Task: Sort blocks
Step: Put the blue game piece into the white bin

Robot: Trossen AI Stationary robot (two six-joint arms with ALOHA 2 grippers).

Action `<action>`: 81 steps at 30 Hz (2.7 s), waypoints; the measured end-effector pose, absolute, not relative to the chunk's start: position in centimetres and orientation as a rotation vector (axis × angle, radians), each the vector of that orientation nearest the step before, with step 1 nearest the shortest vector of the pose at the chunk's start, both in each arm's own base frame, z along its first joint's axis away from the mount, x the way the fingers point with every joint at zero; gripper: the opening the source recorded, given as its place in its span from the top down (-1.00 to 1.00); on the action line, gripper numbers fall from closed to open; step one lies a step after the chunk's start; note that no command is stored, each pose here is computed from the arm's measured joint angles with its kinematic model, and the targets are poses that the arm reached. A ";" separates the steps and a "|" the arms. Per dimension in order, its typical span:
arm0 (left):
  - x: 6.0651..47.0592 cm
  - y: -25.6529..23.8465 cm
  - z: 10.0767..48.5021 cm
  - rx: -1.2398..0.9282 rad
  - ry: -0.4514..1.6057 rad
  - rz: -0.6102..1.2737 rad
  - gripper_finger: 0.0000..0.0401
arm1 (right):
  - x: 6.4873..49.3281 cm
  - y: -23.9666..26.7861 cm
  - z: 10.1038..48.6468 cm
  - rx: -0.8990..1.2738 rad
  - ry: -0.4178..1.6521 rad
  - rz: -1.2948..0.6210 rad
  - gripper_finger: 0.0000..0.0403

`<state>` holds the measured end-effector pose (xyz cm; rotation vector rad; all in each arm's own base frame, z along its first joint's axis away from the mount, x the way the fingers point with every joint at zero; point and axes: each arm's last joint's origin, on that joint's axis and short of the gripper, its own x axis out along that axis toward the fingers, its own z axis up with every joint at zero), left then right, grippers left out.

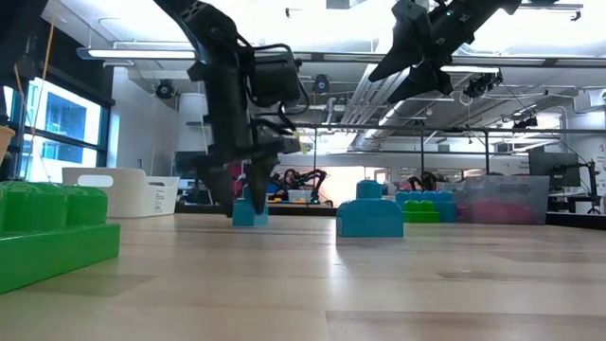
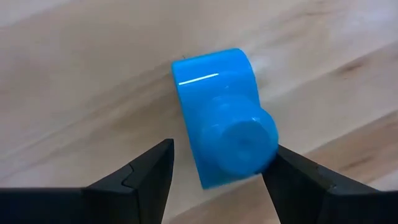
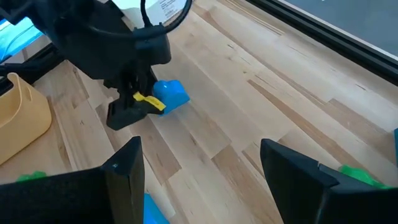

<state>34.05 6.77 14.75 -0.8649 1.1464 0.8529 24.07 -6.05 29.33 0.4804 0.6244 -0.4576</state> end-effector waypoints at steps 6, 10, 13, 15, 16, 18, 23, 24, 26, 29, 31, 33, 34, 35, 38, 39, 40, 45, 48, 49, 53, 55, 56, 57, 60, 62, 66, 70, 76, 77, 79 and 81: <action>34.1 6.8 14.0 -0.780 1.190 0.828 -0.11 | 24.1 -6.0 29.3 0.480 0.625 -0.457 -0.11; 34.3 7.0 13.9 -0.755 1.180 0.801 -0.10 | 24.1 -6.0 29.3 0.480 0.625 -0.457 -0.11; 34.6 7.0 14.0 -0.738 1.161 0.776 -0.06 | 24.1 -6.0 29.3 0.483 0.624 -0.458 -0.11; 34.7 7.1 14.0 -0.725 1.152 0.759 -0.02 | 24.1 -6.0 29.3 0.488 0.623 -0.460 -0.11; 34.8 7.1 14.0 -0.719 1.150 0.752 0.02 | 24.1 -6.0 29.3 0.488 0.623 -0.460 -0.11; 34.8 7.1 14.1 -0.709 1.152 0.744 0.15 | 24.1 -6.0 29.3 0.487 0.623 -0.459 -0.11; 34.8 7.1 14.2 -0.686 1.156 0.718 0.46 | 24.1 -6.1 29.3 0.503 0.615 -0.482 -0.11; 34.7 7.2 14.3 -0.682 1.161 0.701 0.46 | 24.1 -6.1 29.3 0.507 0.612 -0.489 -0.11; 34.5 7.1 15.0 -0.666 1.168 0.676 0.46 | 24.1 -6.1 29.3 0.517 0.609 -0.495 -0.11; 33.0 7.2 17.3 -0.643 1.189 0.699 0.46 | 24.1 -6.1 29.3 0.514 0.610 -0.494 -0.11; 31.2 7.5 19.3 -0.577 1.204 0.794 0.46 | 24.1 -6.1 29.3 0.513 0.610 -0.494 -0.11; 29.0 7.9 21.6 -0.488 1.194 0.942 0.46 | 24.1 -6.1 29.3 0.512 0.610 -0.494 -0.11; 27.8 8.1 22.9 -0.456 1.172 1.015 0.46 | 24.1 -6.1 29.3 0.512 0.611 -0.494 -0.11; 26.5 8.3 24.1 -0.429 1.152 1.088 0.46 | 24.1 -6.1 29.3 0.512 0.611 -0.494 -0.11; 22.7 9.3 26.6 -0.421 1.067 1.271 0.46 | 24.1 -6.1 29.3 0.511 0.611 -0.494 -0.11; 21.5 9.8 26.9 -0.436 1.047 1.315 0.46 | 24.1 -6.1 29.3 0.510 0.611 -0.494 -0.11; 20.4 10.2 27.1 -0.461 1.031 1.347 0.46 | 24.1 -6.1 29.3 0.510 0.611 -0.494 -0.11; 15.6 11.6 25.5 -0.634 1.044 1.448 0.46 | 24.1 -6.1 29.3 0.512 0.611 -0.495 -0.11; 14.4 11.9 24.2 -0.730 1.057 1.459 0.42 | 24.1 -6.1 29.3 0.514 0.609 -0.500 -0.11; 14.2 12.0 23.8 -0.747 1.056 1.462 0.40 | 24.1 -6.1 29.3 0.509 0.608 -0.507 -0.11; 14.1 12.4 23.2 -0.745 1.054 1.443 0.30 | 24.0 -6.2 29.3 0.500 0.603 -0.526 -0.11; 14.2 12.6 23.3 -0.725 1.047 1.435 0.24 | 24.0 -6.2 29.3 0.500 0.603 -0.527 -0.11; 14.3 12.7 23.4 -0.712 1.047 1.428 0.21 | 24.0 -6.2 29.3 0.500 0.603 -0.527 -0.11; 14.3 12.8 23.6 -0.706 1.039 1.423 0.18 | 24.0 -6.2 29.3 0.500 0.603 -0.528 -0.11; 14.6 13.0 24.0 -0.678 1.028 1.404 0.09 | 24.0 -6.2 29.3 0.503 0.602 -0.528 -0.11; 14.7 13.0 24.1 -0.666 1.024 1.393 0.04 | 24.0 -6.2 29.3 0.503 0.602 -0.528 -0.11; 14.9 13.0 24.1 -0.709 1.018 1.348 -0.03 | 24.0 -6.2 29.3 0.504 0.602 -0.528 -0.11; 17.3 12.7 24.5 -0.817 0.885 1.055 -0.05 | 24.0 -6.2 29.3 0.504 0.602 -0.528 -0.11; 23.2 9.3 25.6 -0.767 0.657 0.656 -0.06 | 24.2 -6.2 29.8 0.529 0.544 -0.505 -0.11; 24.3 8.5 25.4 -0.740 0.649 0.599 -0.06 | 24.3 -6.1 30.2 0.534 0.518 -0.481 -0.11; 26.4 6.6 24.7 -0.653 0.655 0.474 -0.06 | 24.2 -6.0 30.9 0.532 0.463 -0.444 -0.11; 28.3 4.8 23.8 -0.545 0.668 0.315 -0.06 | 24.0 -5.9 31.7 0.518 0.412 -0.415 -0.11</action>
